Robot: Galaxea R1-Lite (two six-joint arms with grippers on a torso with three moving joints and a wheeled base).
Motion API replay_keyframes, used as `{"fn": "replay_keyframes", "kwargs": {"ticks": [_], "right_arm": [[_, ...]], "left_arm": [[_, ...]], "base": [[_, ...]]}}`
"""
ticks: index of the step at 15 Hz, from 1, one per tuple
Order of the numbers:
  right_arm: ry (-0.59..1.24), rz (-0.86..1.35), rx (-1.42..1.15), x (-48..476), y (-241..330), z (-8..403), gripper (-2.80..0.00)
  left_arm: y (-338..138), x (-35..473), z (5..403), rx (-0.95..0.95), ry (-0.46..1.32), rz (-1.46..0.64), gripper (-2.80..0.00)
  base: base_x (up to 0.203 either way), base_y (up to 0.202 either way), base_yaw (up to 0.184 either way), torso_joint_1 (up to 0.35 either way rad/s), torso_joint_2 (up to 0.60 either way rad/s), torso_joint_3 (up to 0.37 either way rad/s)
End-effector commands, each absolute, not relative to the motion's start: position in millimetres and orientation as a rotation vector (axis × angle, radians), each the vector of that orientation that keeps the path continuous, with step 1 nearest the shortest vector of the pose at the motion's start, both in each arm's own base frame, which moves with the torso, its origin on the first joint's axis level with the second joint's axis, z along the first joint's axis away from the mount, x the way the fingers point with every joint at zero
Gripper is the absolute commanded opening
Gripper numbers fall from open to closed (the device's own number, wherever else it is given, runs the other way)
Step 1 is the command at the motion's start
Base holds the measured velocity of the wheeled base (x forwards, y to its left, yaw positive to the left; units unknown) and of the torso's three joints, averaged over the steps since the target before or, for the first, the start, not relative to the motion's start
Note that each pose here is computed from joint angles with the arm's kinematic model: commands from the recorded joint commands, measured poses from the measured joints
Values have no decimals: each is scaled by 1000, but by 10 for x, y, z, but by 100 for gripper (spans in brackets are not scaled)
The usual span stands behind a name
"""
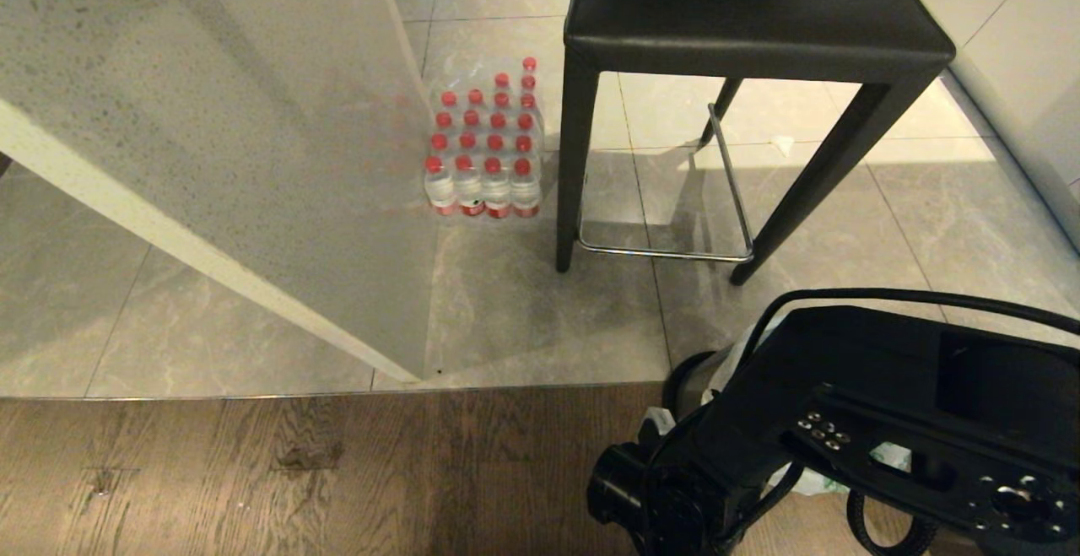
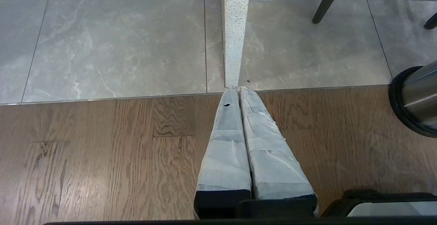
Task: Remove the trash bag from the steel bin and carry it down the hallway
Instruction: Pick up the trash bag
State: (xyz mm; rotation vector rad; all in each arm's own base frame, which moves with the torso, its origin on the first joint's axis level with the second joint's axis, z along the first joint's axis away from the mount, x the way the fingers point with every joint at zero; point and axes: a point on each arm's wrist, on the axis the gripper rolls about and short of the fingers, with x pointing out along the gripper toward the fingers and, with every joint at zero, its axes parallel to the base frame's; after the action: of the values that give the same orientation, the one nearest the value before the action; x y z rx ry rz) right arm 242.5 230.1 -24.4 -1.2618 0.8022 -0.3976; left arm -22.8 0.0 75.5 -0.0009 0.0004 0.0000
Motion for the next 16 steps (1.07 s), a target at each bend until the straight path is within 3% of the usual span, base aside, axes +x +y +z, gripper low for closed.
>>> {"fn": "replay_keyframes", "kwargs": {"ticks": [1, 16], "right_arm": [[804, -415, -1282, 2460, 2294, -354, 0], [777, -536, -1209, 2810, 2196, -431, 0]], "left_arm": [[0, -228, 755, -2, 0, 0, -280], [0, -228, 755, -2, 0, 0, -280]], "base": [[0, 0, 0, 0, 0, 0], [0, 0, 0, 0, 0, 0]]}}
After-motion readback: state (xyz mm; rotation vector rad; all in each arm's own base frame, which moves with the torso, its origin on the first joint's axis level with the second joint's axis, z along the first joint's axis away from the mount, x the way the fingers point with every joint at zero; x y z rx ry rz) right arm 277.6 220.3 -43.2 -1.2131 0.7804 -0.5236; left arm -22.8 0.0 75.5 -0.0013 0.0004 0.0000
